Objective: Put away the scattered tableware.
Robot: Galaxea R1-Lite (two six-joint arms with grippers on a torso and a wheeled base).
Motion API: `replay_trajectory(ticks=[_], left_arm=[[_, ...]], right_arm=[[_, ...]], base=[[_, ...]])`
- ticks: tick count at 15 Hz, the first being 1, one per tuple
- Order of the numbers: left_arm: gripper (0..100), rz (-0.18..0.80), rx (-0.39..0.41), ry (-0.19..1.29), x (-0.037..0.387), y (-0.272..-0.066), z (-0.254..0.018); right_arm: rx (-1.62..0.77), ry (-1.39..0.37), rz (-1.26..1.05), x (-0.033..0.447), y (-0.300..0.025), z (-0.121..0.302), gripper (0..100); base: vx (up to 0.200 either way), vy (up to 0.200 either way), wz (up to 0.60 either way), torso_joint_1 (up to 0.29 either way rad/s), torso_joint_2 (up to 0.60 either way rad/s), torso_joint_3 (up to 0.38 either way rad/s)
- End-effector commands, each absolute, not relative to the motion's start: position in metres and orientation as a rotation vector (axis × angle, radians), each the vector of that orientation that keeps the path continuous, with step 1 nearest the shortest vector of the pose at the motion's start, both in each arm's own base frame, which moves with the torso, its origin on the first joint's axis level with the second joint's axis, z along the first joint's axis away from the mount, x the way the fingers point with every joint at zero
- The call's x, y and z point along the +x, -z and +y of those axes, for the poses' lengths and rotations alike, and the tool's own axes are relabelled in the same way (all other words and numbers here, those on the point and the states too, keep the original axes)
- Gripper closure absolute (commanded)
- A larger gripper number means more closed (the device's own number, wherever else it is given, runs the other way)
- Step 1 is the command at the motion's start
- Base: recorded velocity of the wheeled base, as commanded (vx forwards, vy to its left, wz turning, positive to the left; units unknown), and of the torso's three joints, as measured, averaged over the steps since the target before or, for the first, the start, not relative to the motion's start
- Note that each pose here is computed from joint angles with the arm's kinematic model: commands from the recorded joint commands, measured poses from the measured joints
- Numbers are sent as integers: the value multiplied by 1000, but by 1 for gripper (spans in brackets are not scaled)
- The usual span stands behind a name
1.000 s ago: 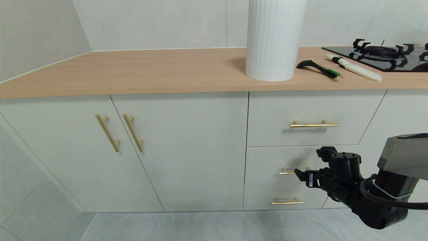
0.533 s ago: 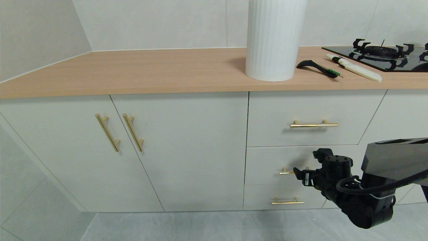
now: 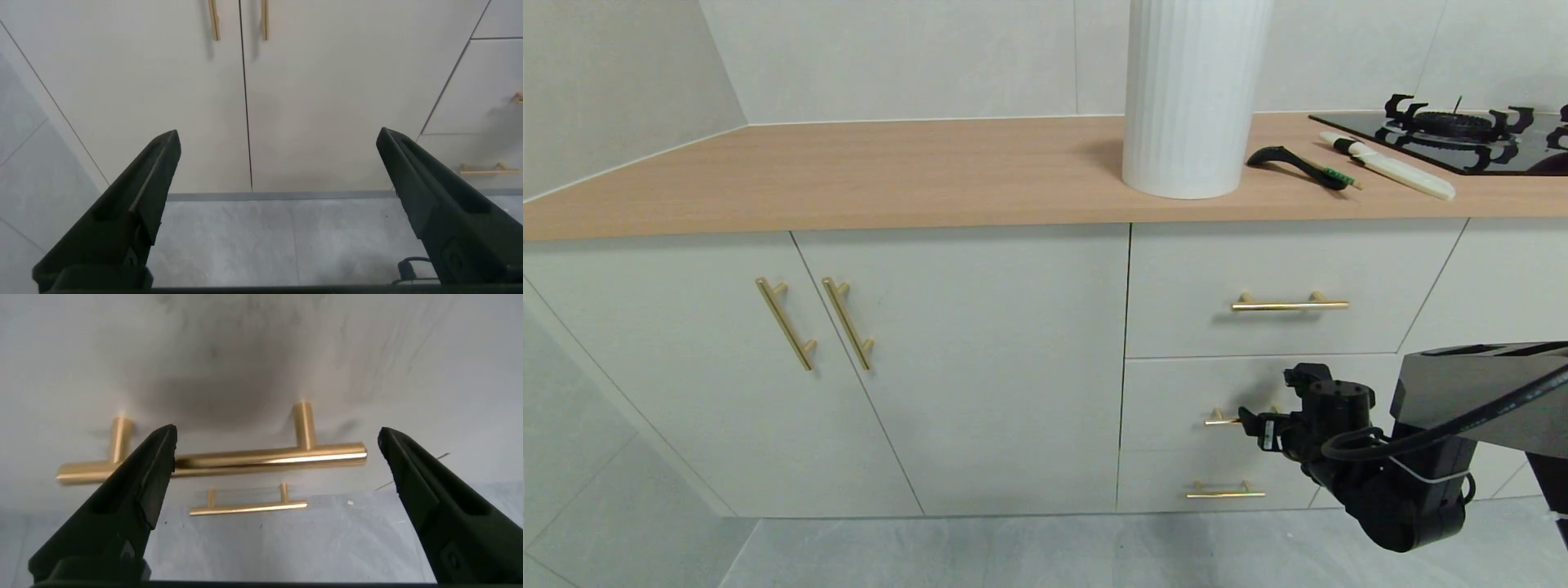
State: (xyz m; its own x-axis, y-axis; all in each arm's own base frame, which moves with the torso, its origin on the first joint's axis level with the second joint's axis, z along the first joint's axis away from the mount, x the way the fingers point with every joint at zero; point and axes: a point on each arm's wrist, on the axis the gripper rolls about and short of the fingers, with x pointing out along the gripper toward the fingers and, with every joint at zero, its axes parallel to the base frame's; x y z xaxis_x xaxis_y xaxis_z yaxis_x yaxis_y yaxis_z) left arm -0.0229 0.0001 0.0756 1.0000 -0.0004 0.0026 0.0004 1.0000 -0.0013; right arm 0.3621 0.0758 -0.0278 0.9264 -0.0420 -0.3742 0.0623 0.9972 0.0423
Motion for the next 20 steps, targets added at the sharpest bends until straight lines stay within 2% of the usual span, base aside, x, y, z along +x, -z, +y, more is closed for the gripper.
replay_trajectory(ticks=[1,5,15,17,20], left_arm=[[0,-2,-2,0,-23,-76,0],[0,-2,-2,0,-23,-76,0],[0,-2,-2,0,-23,-76,0],[0,-2,-2,0,-23,-76,0],[0,-2,-2,0,-23,-76,0]], right_arm=[[51,54,386,364,34,76,0],[35,53,427,359,43,76,0],[15,41,463,348,41,74,0],[-4,27,501,336,30,72,0],[4,-60,561,314,-5,68,0]], base=[[0,0,0,0,0,0],[0,0,0,0,0,0],[0,0,0,0,0,0],[0,0,0,0,0,0],[0,0,0,0,0,0]])
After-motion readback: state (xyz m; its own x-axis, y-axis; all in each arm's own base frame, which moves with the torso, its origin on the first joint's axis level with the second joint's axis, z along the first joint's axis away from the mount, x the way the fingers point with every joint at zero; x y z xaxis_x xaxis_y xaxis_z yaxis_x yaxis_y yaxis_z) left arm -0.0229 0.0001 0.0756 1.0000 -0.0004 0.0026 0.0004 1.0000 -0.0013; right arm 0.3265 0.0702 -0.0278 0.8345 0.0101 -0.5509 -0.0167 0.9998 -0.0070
